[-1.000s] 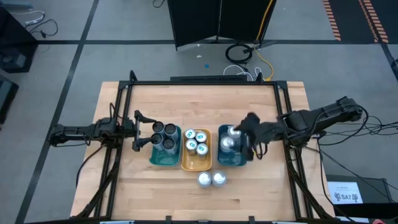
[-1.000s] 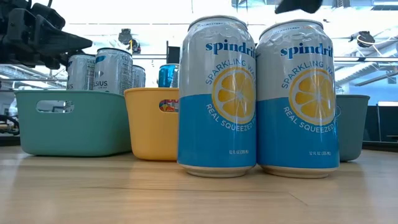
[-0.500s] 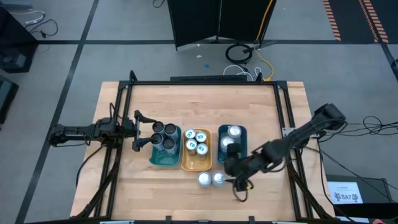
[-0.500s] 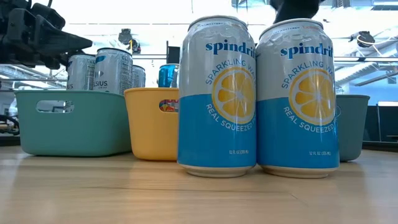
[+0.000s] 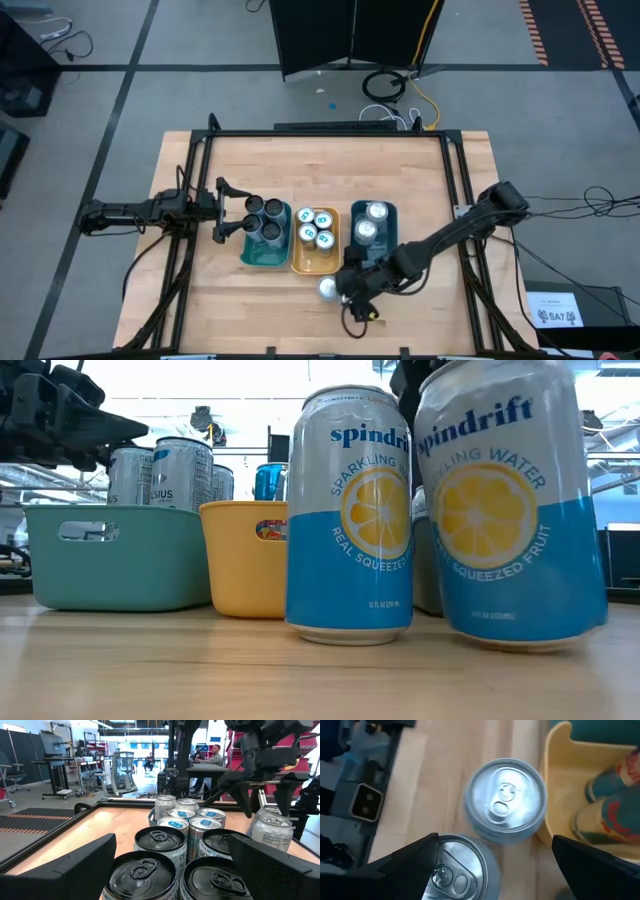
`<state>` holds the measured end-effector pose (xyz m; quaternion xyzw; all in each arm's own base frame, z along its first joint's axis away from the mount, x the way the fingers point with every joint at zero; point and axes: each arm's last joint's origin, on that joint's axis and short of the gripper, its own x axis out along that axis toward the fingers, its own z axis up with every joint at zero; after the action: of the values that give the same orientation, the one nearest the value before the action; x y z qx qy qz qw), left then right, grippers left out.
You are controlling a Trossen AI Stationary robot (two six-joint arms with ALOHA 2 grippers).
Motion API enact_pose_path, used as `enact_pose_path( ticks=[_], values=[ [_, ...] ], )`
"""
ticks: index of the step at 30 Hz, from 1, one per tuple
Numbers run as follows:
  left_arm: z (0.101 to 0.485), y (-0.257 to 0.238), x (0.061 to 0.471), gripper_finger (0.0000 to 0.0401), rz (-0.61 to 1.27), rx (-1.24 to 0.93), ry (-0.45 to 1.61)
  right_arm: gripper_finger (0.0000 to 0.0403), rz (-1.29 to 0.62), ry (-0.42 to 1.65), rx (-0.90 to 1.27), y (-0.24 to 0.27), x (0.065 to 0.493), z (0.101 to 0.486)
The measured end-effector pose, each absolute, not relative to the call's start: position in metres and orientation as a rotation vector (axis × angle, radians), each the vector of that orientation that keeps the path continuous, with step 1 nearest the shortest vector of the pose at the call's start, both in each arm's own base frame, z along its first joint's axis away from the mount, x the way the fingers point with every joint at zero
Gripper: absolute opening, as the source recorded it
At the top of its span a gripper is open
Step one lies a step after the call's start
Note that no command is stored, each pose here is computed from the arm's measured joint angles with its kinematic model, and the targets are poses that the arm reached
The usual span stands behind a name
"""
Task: Sort soda cans
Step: Put the right silver can into the dark green bin
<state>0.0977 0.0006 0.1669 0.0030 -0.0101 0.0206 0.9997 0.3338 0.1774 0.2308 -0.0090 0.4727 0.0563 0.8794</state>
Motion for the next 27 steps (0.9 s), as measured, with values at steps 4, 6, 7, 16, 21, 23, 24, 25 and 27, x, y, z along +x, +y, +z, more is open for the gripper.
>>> enact_pose_path(
  ticks=[4,6,7,16,21,23,24,25,27],
  values=[
    [0.167,0.001,0.098,0.0391,0.041,0.006,-0.020,0.0381,0.074,1.020,0.018,0.175,0.338,0.233],
    [0.167,0.001,0.098,0.0391,0.041,0.006,-0.020,0.0381,0.047,1.020,0.001,0.173,0.337,0.237],
    [0.167,0.001,0.098,0.0391,0.041,0.006,-0.020,0.0381,0.037,0.998,0.001,0.172,0.336,0.243],
    [0.167,0.001,0.098,0.0391,0.042,0.006,-0.020,0.0381,0.013,0.980,-0.003,0.167,0.326,0.272],
    [0.167,0.001,0.098,0.0391,0.042,0.006,-0.020,0.0381,0.052,1.013,0.043,0.169,0.321,0.275],
    [0.167,0.001,0.098,0.0391,0.042,0.006,-0.020,0.0381,0.078,1.057,0.063,0.171,0.317,0.274],
    [0.167,0.001,0.098,0.0391,0.042,0.006,-0.020,0.0381,0.091,1.083,0.067,0.172,0.314,0.273],
    [0.167,0.001,0.098,0.0391,0.043,0.006,-0.020,0.0381,0.099,1.109,0.062,0.174,0.313,0.271],
    [0.167,0.001,0.098,0.0391,0.042,0.006,-0.020,0.0381,0.119,1.170,0.042,0.180,0.310,0.262]
  ],
)
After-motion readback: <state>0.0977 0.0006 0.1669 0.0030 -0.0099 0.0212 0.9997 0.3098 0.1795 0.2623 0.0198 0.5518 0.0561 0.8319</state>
